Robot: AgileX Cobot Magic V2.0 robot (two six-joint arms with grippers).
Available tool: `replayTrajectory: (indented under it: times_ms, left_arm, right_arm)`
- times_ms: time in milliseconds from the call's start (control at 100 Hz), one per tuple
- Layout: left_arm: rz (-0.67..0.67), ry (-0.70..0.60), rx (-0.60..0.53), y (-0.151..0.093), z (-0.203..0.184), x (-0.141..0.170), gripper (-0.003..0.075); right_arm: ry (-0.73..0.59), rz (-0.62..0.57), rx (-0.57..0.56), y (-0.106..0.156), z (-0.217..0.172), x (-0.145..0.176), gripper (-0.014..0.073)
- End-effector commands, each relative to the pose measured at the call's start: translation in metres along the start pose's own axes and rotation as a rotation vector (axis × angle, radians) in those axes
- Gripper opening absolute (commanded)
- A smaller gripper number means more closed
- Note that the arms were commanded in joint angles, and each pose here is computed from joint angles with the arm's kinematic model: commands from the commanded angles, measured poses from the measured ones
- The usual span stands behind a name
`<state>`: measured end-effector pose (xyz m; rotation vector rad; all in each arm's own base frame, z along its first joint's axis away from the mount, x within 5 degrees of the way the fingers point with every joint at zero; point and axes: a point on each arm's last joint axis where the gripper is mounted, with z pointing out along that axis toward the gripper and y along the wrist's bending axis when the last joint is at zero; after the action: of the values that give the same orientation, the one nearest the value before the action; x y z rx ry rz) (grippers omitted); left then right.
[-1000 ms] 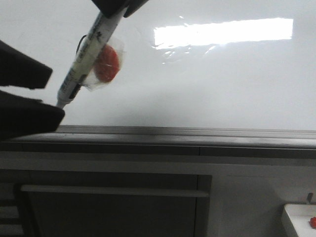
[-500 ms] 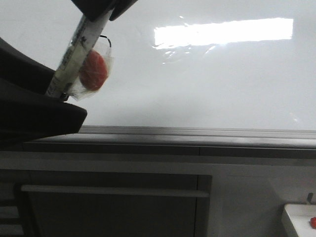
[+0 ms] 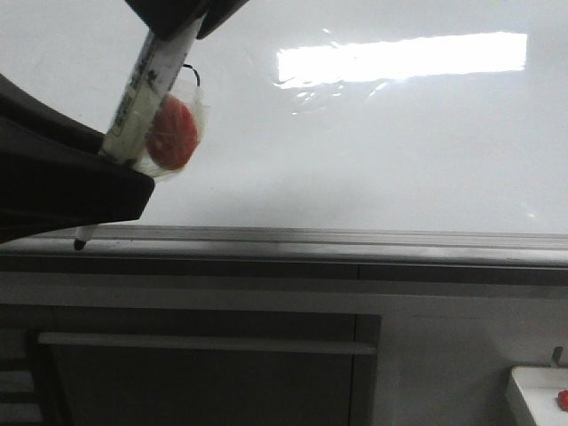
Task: Write number 0 on whiteboard
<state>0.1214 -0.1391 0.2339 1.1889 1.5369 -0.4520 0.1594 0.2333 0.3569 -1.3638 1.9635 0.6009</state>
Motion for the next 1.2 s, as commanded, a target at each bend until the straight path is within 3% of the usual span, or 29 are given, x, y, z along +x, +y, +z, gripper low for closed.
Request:
replayTrajectory:
  times_ms: [0,50,170,230,340,510,710,990,1190]
  left_arm:
    - [-0.061,-0.103,0.002,0.003,-0.001,-0.017,-0.002]
    - [-0.084,-0.103,-0.007,0.004,-0.001,-0.017,-0.002]
    - [-0.137,-0.081,-0.036,0.007,-0.001,-0.015,-0.002]
    - [-0.158,-0.058,-0.057,0.009,-0.001,-0.013,-0.002]
    - [-0.271,-0.036,-0.14,0.021,-0.003,-0.007,-0.002]
    - [-0.579,-0.078,-0.362,0.054,-0.014,0.004,-0.002]
    - [-0.678,-0.076,-0.529,0.08,-0.025,0.019,-0.002]
    - [-0.714,-0.016,-0.55,0.103,-0.006,0.017,-0.002]
    - [-0.816,0.074,-0.575,0.112,0.001,0.019,-0.002]
  right_arm:
    - [-0.139,-0.012,0.038,0.0,-0.018,-0.016,0.0013]
    - [-0.147,-0.014,0.047,-0.001,-0.019,-0.017,0.0114]
    - [-0.204,-0.029,0.097,-0.006,-0.02,-0.022,0.0479]
    - [-0.257,-0.021,0.131,-0.011,-0.022,-0.026,0.0554]
    - [-0.349,-0.014,0.186,-0.017,-0.026,-0.034,0.0523]
    - [-0.384,-0.014,0.204,-0.019,-0.028,-0.037,0.0449]
    - [-0.384,-0.014,0.204,-0.019,-0.028,-0.037,0.0419]
    - [-0.378,-0.014,0.201,-0.018,-0.027,-0.036,0.0417]
    - [-0.362,-0.014,0.193,-0.018,-0.027,-0.035,0.0417]
